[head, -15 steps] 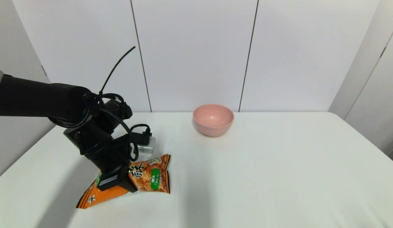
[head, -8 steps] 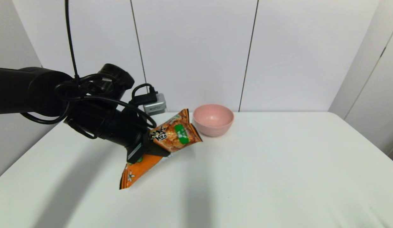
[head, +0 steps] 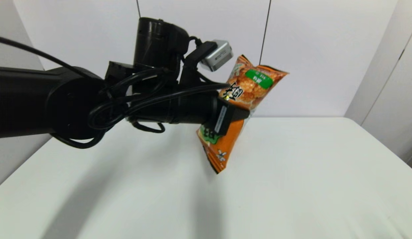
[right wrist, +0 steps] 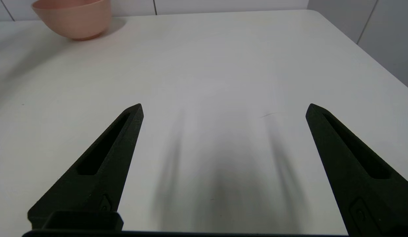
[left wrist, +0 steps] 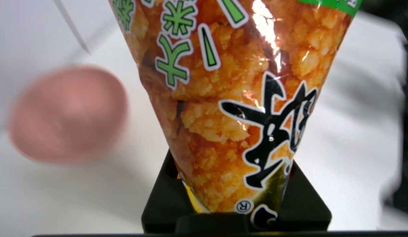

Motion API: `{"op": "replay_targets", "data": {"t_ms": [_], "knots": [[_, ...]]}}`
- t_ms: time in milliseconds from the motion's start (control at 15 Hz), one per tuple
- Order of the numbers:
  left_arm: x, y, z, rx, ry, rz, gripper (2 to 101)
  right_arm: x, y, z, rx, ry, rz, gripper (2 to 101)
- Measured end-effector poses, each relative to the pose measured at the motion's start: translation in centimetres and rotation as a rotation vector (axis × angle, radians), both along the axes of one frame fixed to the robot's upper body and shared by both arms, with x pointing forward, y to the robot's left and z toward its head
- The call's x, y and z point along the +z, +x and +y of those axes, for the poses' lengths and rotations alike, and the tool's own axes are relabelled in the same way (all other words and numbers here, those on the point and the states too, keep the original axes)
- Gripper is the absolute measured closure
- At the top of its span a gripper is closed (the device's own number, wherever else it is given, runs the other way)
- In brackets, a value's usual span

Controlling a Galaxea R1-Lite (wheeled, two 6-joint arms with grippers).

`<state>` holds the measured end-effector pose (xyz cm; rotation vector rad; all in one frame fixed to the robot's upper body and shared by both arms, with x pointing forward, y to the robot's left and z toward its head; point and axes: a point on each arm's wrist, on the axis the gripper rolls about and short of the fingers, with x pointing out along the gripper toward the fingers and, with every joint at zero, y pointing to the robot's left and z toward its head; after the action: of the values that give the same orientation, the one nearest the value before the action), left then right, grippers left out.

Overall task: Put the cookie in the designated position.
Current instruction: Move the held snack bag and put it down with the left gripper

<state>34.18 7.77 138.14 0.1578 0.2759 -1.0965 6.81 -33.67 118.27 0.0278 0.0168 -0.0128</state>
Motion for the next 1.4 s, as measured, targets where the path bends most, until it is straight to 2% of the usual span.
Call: {"op": "replay_targets", "data": {"t_ms": [333,600,1000,1400], "knots": [[2.5,1.8,-6.3,0.252,-0.159,-0.065,75.8,0.0,0.0,0.0,0.0,0.0,0.0,4.3],[-0.8,3.8,-11.3,0.395,-0.266,-0.049,75.8,0.0,0.0,0.0,0.0,0.0,0.0,4.3],[-7.6,6.1,-14.5,0.658,-0.254,-0.028,75.8,0.0,0.0,0.0,0.0,0.0,0.0,4.3],[-10.6,6.2,-15.8,0.663,-0.223,-0.013,75.8,0.0,0.0,0.0,0.0,0.0,0.0,4.3]]}}
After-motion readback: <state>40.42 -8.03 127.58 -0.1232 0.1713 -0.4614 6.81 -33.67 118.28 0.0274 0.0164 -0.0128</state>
